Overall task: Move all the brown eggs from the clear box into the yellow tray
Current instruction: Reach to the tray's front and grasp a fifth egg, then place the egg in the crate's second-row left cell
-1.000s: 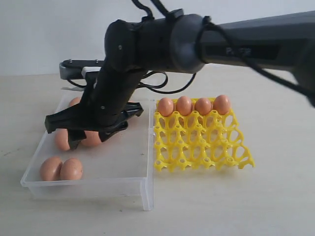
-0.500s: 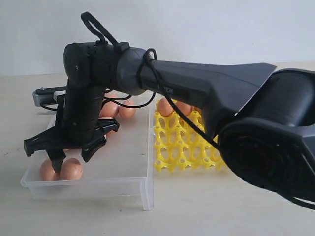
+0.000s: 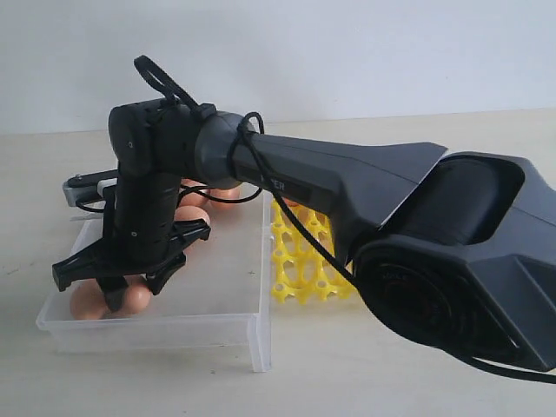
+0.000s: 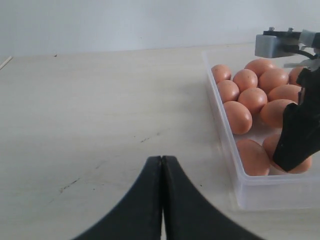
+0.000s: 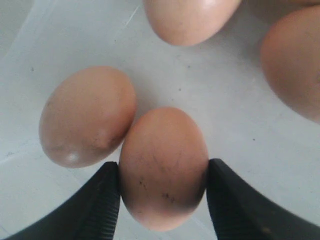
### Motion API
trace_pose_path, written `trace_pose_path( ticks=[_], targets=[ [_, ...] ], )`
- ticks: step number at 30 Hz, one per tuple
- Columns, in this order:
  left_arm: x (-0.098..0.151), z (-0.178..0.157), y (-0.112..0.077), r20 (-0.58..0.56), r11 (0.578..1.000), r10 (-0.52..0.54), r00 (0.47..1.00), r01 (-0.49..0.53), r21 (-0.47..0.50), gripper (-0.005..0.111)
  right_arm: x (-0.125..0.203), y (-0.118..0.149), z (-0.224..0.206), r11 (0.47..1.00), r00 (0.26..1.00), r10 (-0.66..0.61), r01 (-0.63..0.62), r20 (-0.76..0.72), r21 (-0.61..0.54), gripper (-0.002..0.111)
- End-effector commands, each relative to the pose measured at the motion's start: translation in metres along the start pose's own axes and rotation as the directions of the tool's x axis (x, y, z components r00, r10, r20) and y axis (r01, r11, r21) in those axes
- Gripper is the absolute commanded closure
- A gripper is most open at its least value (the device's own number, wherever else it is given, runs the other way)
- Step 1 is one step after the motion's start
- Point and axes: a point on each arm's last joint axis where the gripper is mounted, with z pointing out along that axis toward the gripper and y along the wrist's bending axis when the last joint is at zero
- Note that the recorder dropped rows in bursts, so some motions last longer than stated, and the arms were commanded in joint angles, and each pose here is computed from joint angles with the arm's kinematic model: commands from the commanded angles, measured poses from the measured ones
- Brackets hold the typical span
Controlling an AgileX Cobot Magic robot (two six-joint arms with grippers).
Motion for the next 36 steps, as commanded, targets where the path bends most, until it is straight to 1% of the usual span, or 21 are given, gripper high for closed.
trace_pose_path(
  ticks=[1, 2, 3, 5, 8, 11, 14, 16, 18, 21, 24, 27, 28, 30, 34, 36],
  targets=[
    [-0.002, -0.001, 0.000, 0.015, 1.000, -0.002, 1.000, 0.002, 0.006, 0.107, 0.001, 0.001, -0.003, 0.994, 0.994, -0.106, 0.106, -0.014, 0.008, 0.098],
    [-0.002, -0.001, 0.000, 0.015, 1.000, -0.002, 1.000, 0.002, 0.006, 0.107, 0.001, 0.001, -0.005, 0.993, 0.993, -0.118, 0.119, -0.015, 0.008, 0.107],
    [-0.002, -0.001, 0.000, 0.015, 1.000, -0.002, 1.000, 0.002, 0.006, 0.107, 0.001, 0.002, -0.006, 0.993, 0.993, -0.121, 0.122, -0.012, 0.009, 0.108],
    [-0.002, -0.001, 0.000, 0.015, 1.000, -0.002, 1.000, 0.002, 0.006, 0.107, -0.002, 0.001, -0.015, 0.989, 0.989, -0.144, 0.143, 0.021, 0.026, 0.108],
    [-0.002, -0.001, 0.000, 0.015, 1.000, -0.002, 1.000, 0.002, 0.006, 0.107, -0.007, -0.004, -0.031, 0.980, 0.979, -0.180, 0.170, 0.099, 0.100, 0.108],
    [-0.002, -0.001, 0.000, 0.015, 1.000, -0.002, 1.000, 0.002, 0.006, 0.107, -0.011, -0.010, -0.056, 0.972, 0.948, -0.210, 0.176, 0.238, 0.157, 0.108],
    [-0.002, -0.001, 0.000, 0.015, 1.000, -0.002, 1.000, 0.002, 0.006, 0.107, -0.004, -0.021, -0.075, 0.964, 0.898, -0.237, 0.173, 0.370, 0.200, 0.108],
    [-0.002, -0.001, 0.000, 0.015, 1.000, -0.002, 1.000, 0.002, 0.006, 0.107, 0.006, -0.032, -0.091, 0.958, 0.840, -0.263, 0.169, 0.475, 0.231, 0.108],
    [-0.002, -0.001, 0.000, 0.015, 1.000, -0.002, 1.000, 0.002, 0.006, 0.107, 0.021, -0.048, -0.104, 0.956, 0.776, -0.274, 0.153, 0.568, 0.252, 0.108],
    [-0.002, -0.001, 0.000, 0.015, 1.000, -0.002, 1.000, 0.002, 0.006, 0.107, 0.046, -0.074, -0.120, 0.950, 0.696, -0.290, 0.126, 0.657, 0.286, 0.108],
    [-0.002, -0.001, 0.000, 0.015, 1.000, -0.002, 1.000, 0.002, 0.006, 0.107, 0.070, -0.103, -0.124, 0.946, 0.643, -0.293, 0.088, 0.707, 0.312, 0.108],
    [-0.002, -0.001, 0.000, 0.015, 1.000, -0.002, 1.000, 0.002, 0.006, 0.107, 0.086, -0.129, -0.123, 0.947, 0.618, -0.272, 0.037, 0.737, 0.319, 0.108],
    [-0.002, -0.001, 0.000, 0.015, 1.000, -0.002, 1.000, 0.002, 0.006, 0.107, 0.093, -0.143, -0.120, 0.947, 0.608, -0.258, 0.007, 0.751, 0.320, 0.108],
    [-0.002, -0.001, 0.000, 0.015, 1.000, -0.002, 1.000, 0.002, 0.006, 0.107, 0.100, -0.160, -0.110, 0.947, 0.596, -0.242, -0.027, 0.766, 0.320, 0.108],
    [-0.002, -0.001, 0.000, 0.015, 1.000, -0.002, 1.000, 0.002, 0.006, 0.107, 0.102, -0.179, -0.083, 0.946, 0.642, -0.225, -0.037, 0.733, 0.323, 0.108],
    [-0.002, -0.001, 0.000, 0.015, 1.000, -0.002, 1.000, 0.002, 0.006, 0.107, 0.102, -0.183, -0.069, 0.947, 0.659, -0.219, -0.034, 0.720, 0.319, 0.108]
  ],
)
